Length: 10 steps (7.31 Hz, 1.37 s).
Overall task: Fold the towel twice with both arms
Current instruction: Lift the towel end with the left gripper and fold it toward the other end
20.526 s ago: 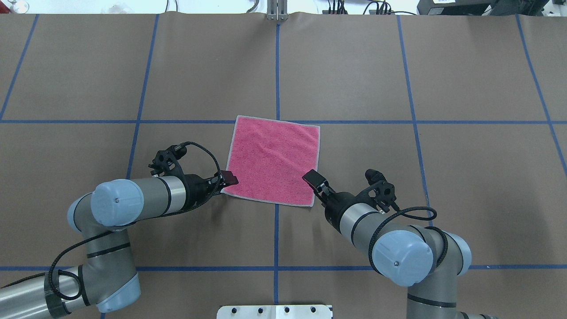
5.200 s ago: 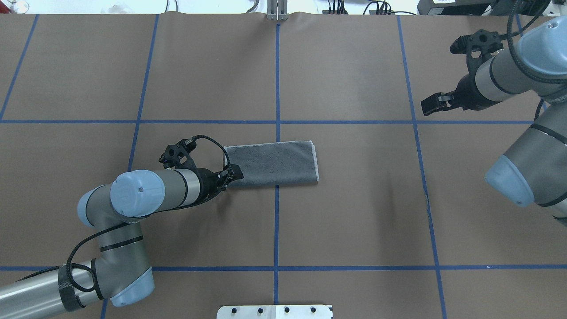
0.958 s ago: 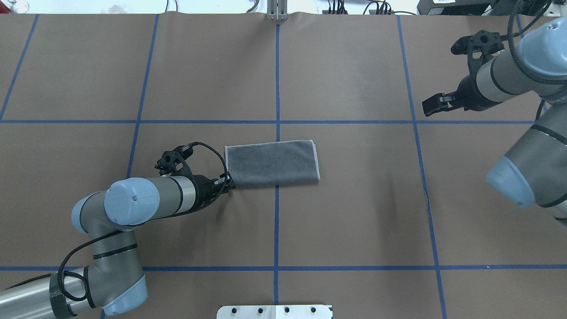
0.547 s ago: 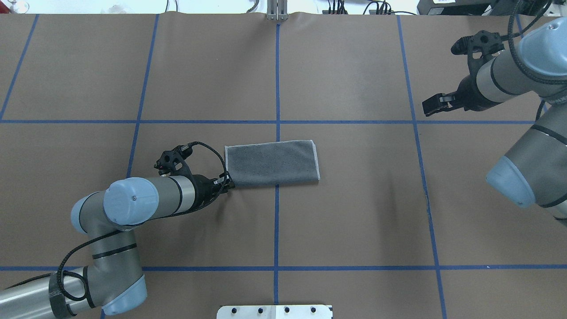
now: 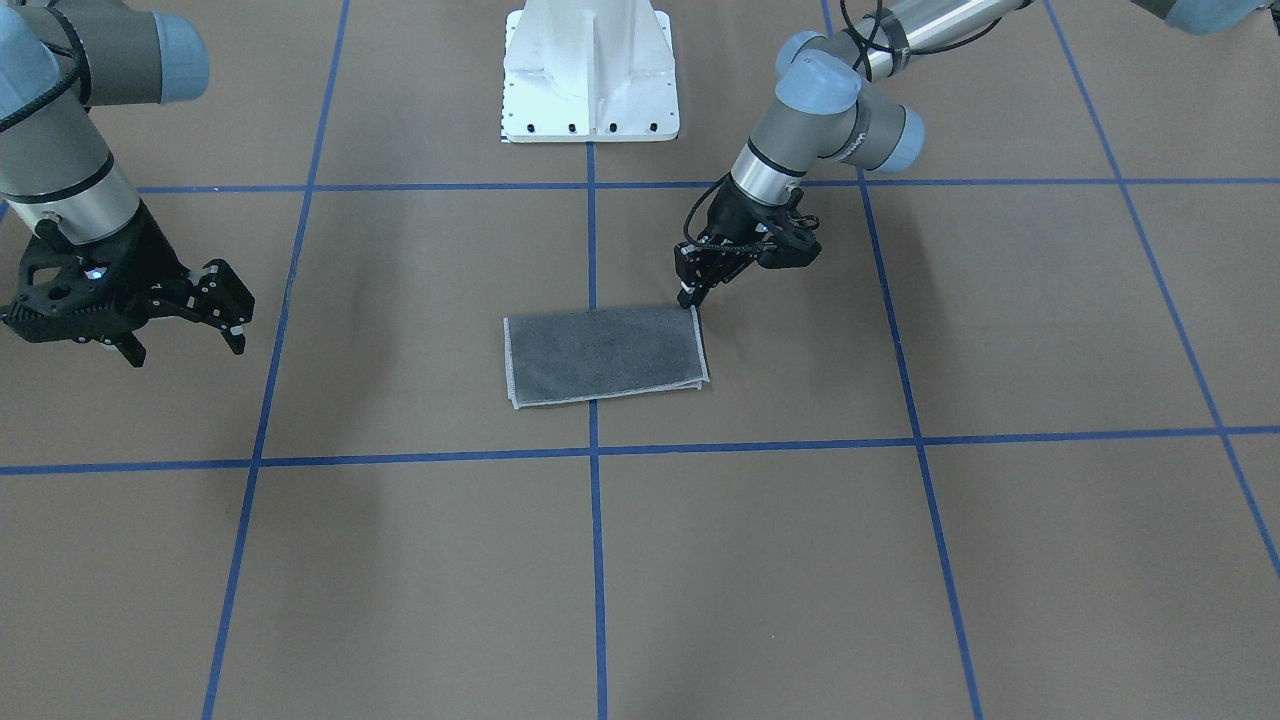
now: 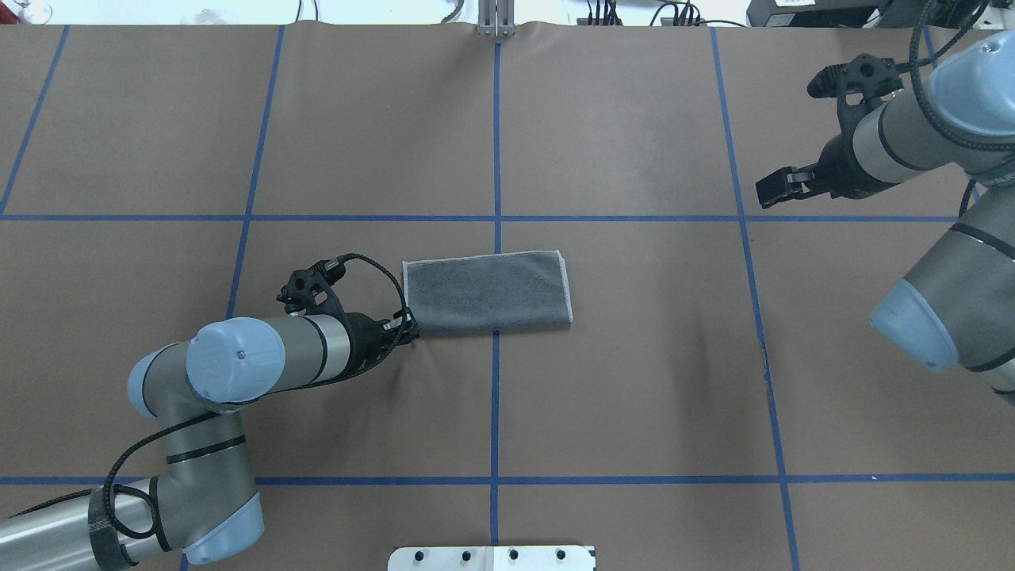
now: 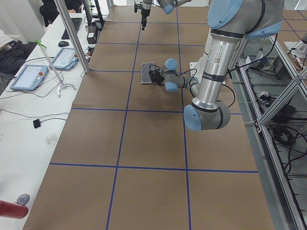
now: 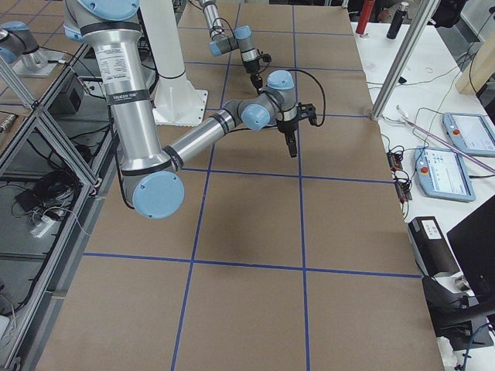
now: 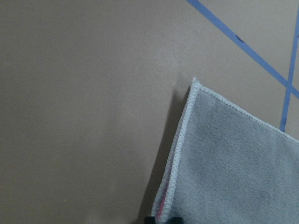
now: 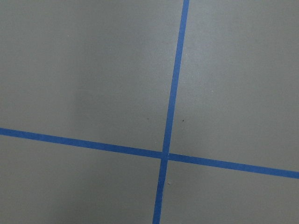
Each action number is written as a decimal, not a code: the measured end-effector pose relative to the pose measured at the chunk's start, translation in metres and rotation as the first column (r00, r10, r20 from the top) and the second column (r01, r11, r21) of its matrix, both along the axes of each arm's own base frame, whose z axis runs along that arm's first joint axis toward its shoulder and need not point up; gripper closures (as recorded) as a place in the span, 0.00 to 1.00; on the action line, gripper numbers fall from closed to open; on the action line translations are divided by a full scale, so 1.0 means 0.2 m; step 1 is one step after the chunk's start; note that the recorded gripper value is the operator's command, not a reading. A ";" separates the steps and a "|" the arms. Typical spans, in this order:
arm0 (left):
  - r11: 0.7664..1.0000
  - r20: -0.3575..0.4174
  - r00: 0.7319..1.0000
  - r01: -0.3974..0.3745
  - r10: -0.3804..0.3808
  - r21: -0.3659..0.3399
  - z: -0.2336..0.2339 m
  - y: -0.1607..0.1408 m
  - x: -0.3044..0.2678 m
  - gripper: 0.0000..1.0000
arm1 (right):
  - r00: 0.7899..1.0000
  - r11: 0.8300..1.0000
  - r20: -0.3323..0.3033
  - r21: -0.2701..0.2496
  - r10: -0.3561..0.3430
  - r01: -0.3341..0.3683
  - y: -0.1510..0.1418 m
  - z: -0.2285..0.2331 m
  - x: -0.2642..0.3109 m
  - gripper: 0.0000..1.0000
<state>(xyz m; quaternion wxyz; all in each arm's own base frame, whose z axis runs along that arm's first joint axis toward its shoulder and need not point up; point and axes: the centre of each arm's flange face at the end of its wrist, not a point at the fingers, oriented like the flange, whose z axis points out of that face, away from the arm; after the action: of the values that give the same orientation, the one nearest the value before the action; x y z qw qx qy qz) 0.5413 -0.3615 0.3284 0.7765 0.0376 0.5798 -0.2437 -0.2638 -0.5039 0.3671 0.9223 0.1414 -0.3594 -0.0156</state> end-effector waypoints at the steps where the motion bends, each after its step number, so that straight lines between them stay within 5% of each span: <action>1: 1.000 -0.001 1.000 0.002 -0.002 0.000 0.00 0.00 0.00 1.00 | 1.000 1.000 0.000 0.000 0.000 0.000 0.00 0.00 0.00 0.01; 5: 1.000 -0.008 1.000 0.009 -0.009 0.014 -0.03 -0.03 -0.04 1.00 | 1.000 1.000 -0.001 -0.001 0.001 -0.001 0.00 0.00 0.00 0.01; 10: 0.991 -0.014 0.998 -0.060 0.062 0.120 -0.10 0.07 -0.22 1.00 | 0.999 0.999 -0.023 -0.016 -0.033 0.033 0.01 0.14 0.13 0.00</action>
<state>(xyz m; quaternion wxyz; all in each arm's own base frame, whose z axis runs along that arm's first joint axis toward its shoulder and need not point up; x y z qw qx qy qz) 0.4975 -0.3482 0.3092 0.7748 0.0643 0.6011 -0.1850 -0.2387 -0.5022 0.3958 0.9271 0.1283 -0.3509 -0.0297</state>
